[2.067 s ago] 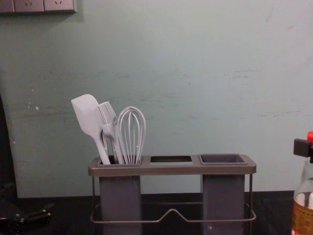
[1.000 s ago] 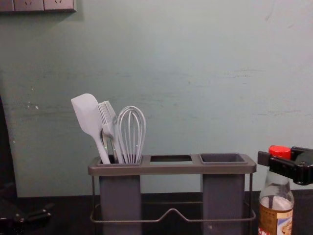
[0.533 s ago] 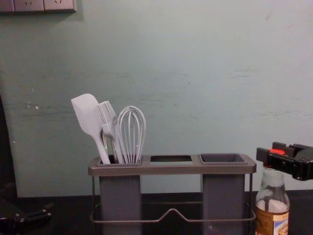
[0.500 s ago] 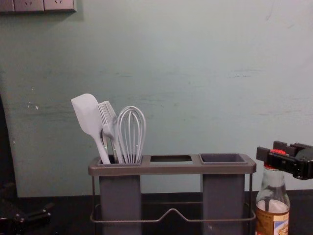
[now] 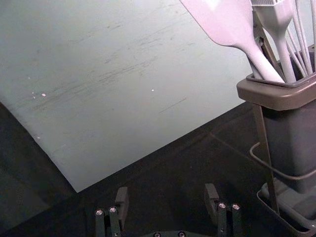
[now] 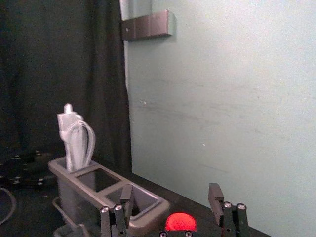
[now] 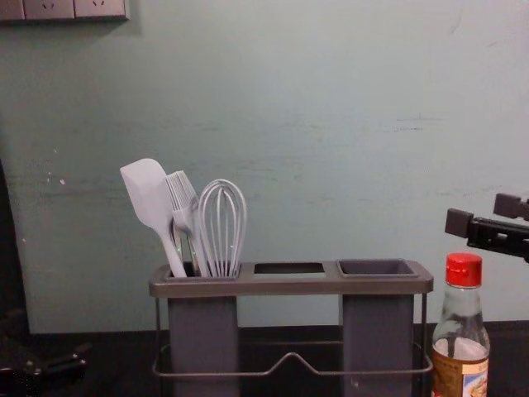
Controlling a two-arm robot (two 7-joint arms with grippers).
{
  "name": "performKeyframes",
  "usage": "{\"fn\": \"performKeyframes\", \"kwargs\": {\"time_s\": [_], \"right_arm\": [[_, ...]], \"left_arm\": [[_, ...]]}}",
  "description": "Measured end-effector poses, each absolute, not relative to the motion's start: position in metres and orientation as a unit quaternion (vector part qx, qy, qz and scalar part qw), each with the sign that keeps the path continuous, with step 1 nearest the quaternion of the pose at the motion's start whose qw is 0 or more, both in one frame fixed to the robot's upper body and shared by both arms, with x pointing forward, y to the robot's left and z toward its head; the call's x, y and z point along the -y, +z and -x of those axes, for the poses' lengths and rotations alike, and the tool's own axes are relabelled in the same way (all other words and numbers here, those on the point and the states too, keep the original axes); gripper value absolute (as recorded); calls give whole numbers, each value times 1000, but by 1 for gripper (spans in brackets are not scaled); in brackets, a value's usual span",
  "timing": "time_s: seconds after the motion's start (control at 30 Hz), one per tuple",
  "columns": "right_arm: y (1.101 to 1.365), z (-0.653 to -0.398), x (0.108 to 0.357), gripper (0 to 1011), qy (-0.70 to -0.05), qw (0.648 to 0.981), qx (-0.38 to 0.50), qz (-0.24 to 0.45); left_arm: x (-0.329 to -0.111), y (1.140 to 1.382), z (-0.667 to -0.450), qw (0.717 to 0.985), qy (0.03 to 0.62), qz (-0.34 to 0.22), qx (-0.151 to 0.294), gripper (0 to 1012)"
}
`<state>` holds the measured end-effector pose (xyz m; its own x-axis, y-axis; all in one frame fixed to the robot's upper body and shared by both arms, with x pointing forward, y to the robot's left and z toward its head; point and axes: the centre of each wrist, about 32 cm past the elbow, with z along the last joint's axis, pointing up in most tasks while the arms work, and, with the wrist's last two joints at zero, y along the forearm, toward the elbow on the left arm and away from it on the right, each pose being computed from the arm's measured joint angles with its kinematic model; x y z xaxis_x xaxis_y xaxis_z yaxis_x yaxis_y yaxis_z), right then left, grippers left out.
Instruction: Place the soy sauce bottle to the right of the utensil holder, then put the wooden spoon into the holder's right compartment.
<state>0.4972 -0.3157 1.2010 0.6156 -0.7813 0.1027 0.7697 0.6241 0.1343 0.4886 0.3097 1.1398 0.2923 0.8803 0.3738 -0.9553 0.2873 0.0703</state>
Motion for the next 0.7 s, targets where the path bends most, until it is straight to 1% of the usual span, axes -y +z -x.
{"fn": "performKeyframes", "kwargs": {"time_s": [0.07, 0.23, 0.33, 0.43, 0.57, 0.67, 0.7], "right_arm": [[1202, -490, 315, 1002, -428, 900, 79, -36], [1202, -469, 311, 1002, -411, 907, 84, -23], [1200, -454, 307, 1002, -395, 914, 91, -2], [1199, -446, 303, 1000, -385, 918, 93, 21], [1196, -436, 294, 1002, -376, 920, 88, 69], [1192, -431, 281, 1002, -377, 913, 76, 134], [1191, -430, 279, 1002, -377, 912, 73, 146]], "left_arm": [[-310, 1140, -489, 791, 580, -141, 132, 1005], [-310, 1140, -489, 791, 580, -142, 132, 1005], [-310, 1140, -489, 791, 580, -141, 133, 1005], [-310, 1140, -489, 791, 580, -141, 132, 1005], [-310, 1140, -489, 791, 580, -141, 132, 1005], [-310, 1140, -489, 791, 580, -141, 132, 1005], [-310, 1140, -489, 791, 580, -141, 132, 1005]]}}
